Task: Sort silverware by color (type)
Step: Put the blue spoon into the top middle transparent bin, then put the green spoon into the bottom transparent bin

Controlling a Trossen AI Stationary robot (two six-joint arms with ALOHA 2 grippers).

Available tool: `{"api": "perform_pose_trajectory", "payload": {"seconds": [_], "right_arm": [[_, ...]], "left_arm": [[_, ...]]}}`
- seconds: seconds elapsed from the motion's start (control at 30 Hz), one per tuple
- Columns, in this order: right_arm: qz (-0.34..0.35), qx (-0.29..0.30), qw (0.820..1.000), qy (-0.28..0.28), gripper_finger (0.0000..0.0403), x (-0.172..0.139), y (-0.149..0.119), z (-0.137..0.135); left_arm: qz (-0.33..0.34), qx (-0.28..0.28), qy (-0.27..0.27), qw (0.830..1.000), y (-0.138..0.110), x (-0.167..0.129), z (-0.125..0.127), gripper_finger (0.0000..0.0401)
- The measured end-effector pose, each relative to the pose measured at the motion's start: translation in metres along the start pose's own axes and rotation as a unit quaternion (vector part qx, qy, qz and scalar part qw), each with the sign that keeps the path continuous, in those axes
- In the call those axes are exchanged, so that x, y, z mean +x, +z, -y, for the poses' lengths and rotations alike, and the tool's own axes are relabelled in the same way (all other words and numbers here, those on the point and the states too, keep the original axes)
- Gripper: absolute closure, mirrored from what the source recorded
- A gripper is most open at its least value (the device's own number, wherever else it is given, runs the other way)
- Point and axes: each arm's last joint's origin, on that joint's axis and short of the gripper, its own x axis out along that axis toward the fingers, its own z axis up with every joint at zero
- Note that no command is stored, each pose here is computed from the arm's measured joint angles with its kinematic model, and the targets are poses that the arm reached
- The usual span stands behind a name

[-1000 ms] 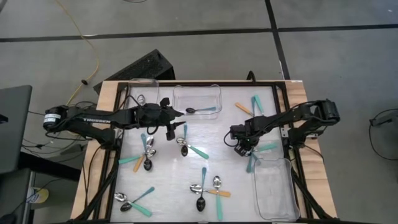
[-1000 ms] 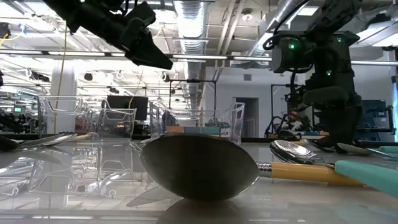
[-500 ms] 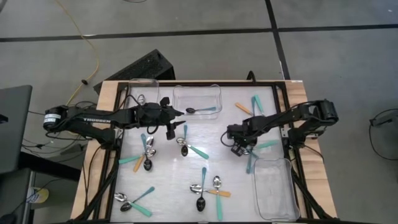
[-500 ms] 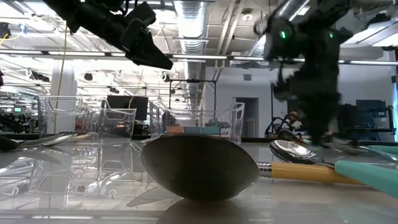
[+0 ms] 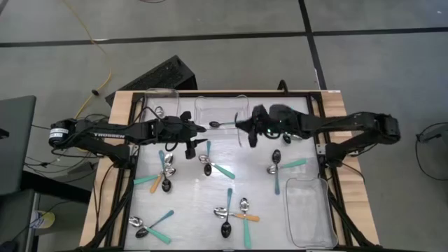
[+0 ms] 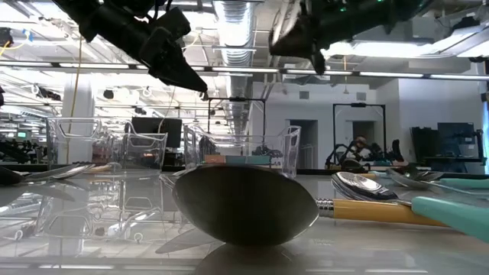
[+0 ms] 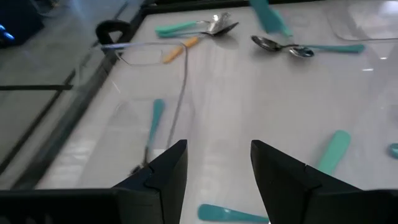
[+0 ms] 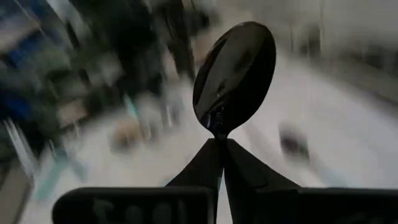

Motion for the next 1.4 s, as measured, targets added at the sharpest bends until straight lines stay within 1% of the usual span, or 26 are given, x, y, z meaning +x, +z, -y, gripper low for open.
{"api": "perform_pose_trajectory", "payload": {"seconds": [0.07, 0.13, 0.2, 0.27, 0.33, 0.37, 0.43, 0.57, 0.63, 0.7, 0.77, 0.8, 0.87, 0.97, 1.03, 1.17, 1.27, 1.3, 1.37, 1.4], "right_arm": [[0.031, -0.02, 0.999, -0.001, 0.037, 0.007, 0.007, 0.007], [0.035, -0.047, 0.998, -0.016, 0.037, 0.019, 0.016, 0.017], [0.004, -0.083, 0.996, -0.041, 0.0371, 0.035, 0.022, 0.029], [-0.024, -0.128, 0.99, -0.063, 0.0371, 0.054, 0.033, 0.04], [-0.065, -0.149, 0.983, -0.082, 0.0371, 0.074, 0.039, 0.052], [-0.082, -0.155, 0.981, -0.088, 0.0371, 0.084, 0.042, 0.057], [-0.139, -0.165, 0.972, -0.096, 0.0369, 0.101, 0.038, 0.065], [-0.215, -0.182, 0.955, -0.098, 0.036, 0.125, 0.035, 0.07], [-0.234, -0.187, 0.949, -0.097, 0.0355, 0.135, 0.034, 0.071], [-0.268, -0.182, 0.941, -0.1, 0.0352, 0.142, 0.028, 0.075], [-0.283, -0.182, 0.936, -0.101, 0.0351, 0.146, 0.027, 0.075], [-0.292, -0.186, 0.932, -0.104, 0.0351, 0.147, 0.026, 0.076], [-0.285, -0.188, 0.934, -0.104, 0.035, 0.149, 0.027, 0.076], [-0.292, -0.191, 0.93, -0.114, 0.0341, 0.148, 0.025, 0.077], [-0.292, -0.19, 0.93, -0.116, 0.0327, 0.146, 0.027, 0.077], [-0.302, -0.18, 0.928, -0.12, 0.0283, 0.129, 0.039, 0.072], [-0.35, -0.155, 0.915, -0.13, 0.025, 0.102, 0.045, 0.065], [-0.374, -0.136, 0.907, -0.136, 0.0242, 0.09, 0.046, 0.061], [-0.429, -0.096, 0.885, -0.153, 0.023, 0.063, 0.045, 0.05], [-0.446, -0.087, 0.877, -0.159, 0.0227, 0.051, 0.044, 0.042]], "left_arm": [[-0.001, -0.004, -0.015, 1.0, -0.001, 0.0, 0.001, 0.0239], [-0.007, -0.003, -0.027, 1.0, -0.002, 0.0, 0.002, 0.0239], [-0.009, -0.002, -0.033, 0.999, -0.002, 0.0, 0.002, 0.0239], [-0.012, -0.003, -0.034, 0.999, -0.003, 0.0, 0.002, 0.0239], [-0.02, -0.012, -0.037, 0.999, -0.004, 0.0, 0.003, 0.0239], [-0.028, -0.016, -0.04, 0.999, -0.006, 0.0, 0.003, 0.0239], [-0.041, -0.024, -0.044, 0.998, -0.008, -0.001, 0.005, 0.0239], [-0.058, -0.023, -0.053, 0.997, -0.011, -0.002, 0.009, 0.0239], [-0.058, -0.016, -0.057, 0.997, -0.011, -0.002, 0.012, 0.0239], [-0.058, -0.01, -0.059, 0.997, -0.011, -0.002, 0.013, 0.0239], [-0.058, -0.007, -0.06, 0.997, -0.011, -0.002, 0.013, 0.0239], [-0.058, -0.007, -0.059, 0.997, -0.011, -0.002, 0.013, 0.0239], [-0.058, -0.007, -0.056, 0.997, -0.011, -0.002, 0.012, 0.0239], [-0.054, -0.003, -0.042, 0.998, -0.01, -0.002, 0.011, 0.0239], [-0.055, -0.002, -0.035, 0.998, -0.01, -0.002, 0.011, 0.0239], [-0.055, 0.008, -0.032, 0.998, -0.01, -0.002, 0.011, 0.0239], [-0.055, 0.012, -0.033, 0.998, -0.01, -0.002, 0.011, 0.0239], [-0.055, 0.012, -0.033, 0.998, -0.01, -0.002, 0.011, 0.0239], [-0.055, 0.012, -0.032, 0.998, -0.01, -0.002, 0.011, 0.0239], [-0.055, 0.012, -0.032, 0.998, -0.01, -0.002, 0.011, 0.0239]]}}
